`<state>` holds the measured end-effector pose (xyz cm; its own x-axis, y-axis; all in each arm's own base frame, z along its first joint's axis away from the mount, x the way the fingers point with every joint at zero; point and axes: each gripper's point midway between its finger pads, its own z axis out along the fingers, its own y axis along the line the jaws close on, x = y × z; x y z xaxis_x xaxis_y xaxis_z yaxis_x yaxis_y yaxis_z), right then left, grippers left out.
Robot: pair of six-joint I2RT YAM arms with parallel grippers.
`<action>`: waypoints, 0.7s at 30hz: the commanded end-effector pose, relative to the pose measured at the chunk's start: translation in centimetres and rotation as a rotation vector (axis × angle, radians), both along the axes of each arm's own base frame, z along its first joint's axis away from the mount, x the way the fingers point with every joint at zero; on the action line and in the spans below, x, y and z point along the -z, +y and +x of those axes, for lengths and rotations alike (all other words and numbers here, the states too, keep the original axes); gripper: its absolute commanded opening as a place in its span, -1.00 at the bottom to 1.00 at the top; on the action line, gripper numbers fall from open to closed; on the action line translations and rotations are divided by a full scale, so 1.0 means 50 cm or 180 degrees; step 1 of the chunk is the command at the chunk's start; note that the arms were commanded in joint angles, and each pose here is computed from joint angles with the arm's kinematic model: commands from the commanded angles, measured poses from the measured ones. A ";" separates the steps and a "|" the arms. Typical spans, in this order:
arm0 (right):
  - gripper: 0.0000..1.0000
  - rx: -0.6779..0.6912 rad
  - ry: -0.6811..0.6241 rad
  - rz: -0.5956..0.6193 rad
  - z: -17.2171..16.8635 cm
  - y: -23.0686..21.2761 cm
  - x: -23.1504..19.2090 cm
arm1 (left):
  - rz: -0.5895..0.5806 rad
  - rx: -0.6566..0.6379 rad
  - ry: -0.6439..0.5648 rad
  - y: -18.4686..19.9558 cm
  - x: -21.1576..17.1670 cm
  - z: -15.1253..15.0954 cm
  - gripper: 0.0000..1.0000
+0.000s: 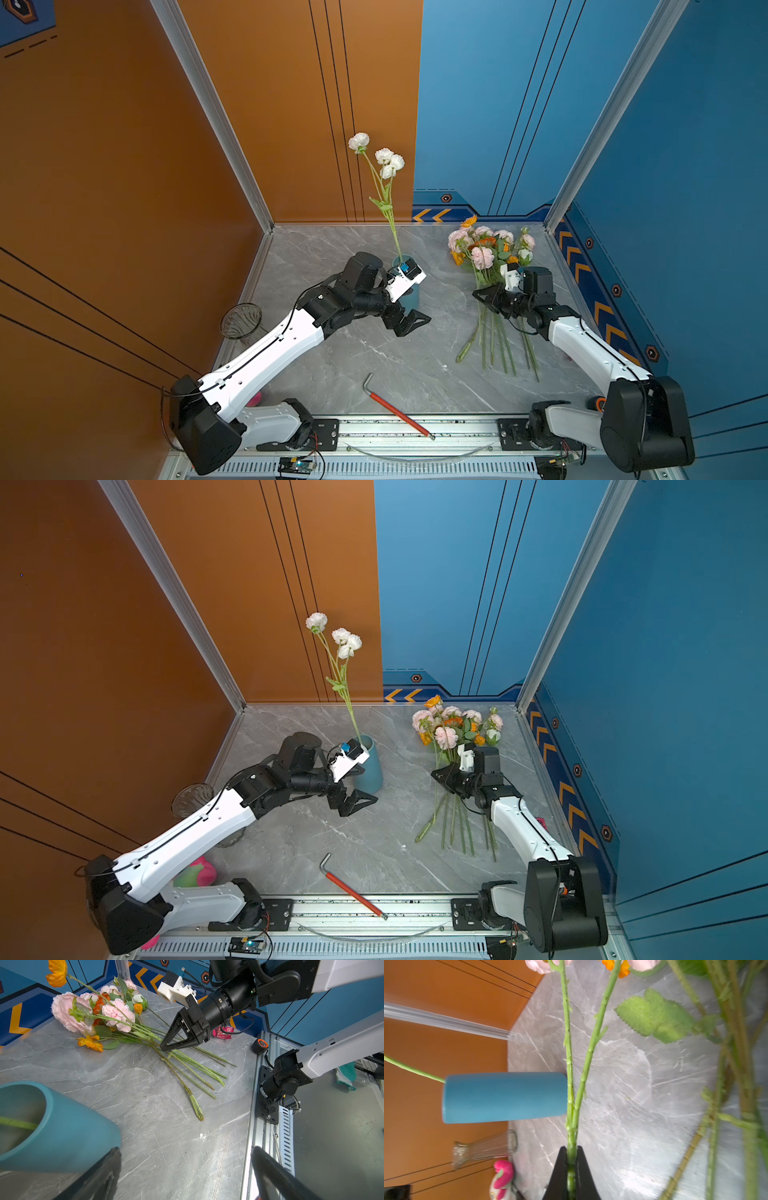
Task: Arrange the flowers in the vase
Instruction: 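Grasp a pink flower stem in the bunch with the right gripper, then lift the pink flower up out of the bunch with the right gripper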
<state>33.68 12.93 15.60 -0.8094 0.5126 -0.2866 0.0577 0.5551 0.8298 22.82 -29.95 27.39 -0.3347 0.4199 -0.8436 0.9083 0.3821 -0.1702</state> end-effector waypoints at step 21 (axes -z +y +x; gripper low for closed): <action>-1.00 -0.0408 -0.1104 0.2450 0.161 0.075 -0.333 | 0.0037 0.0055 -0.0018 -0.003 -0.005 -0.009 0.96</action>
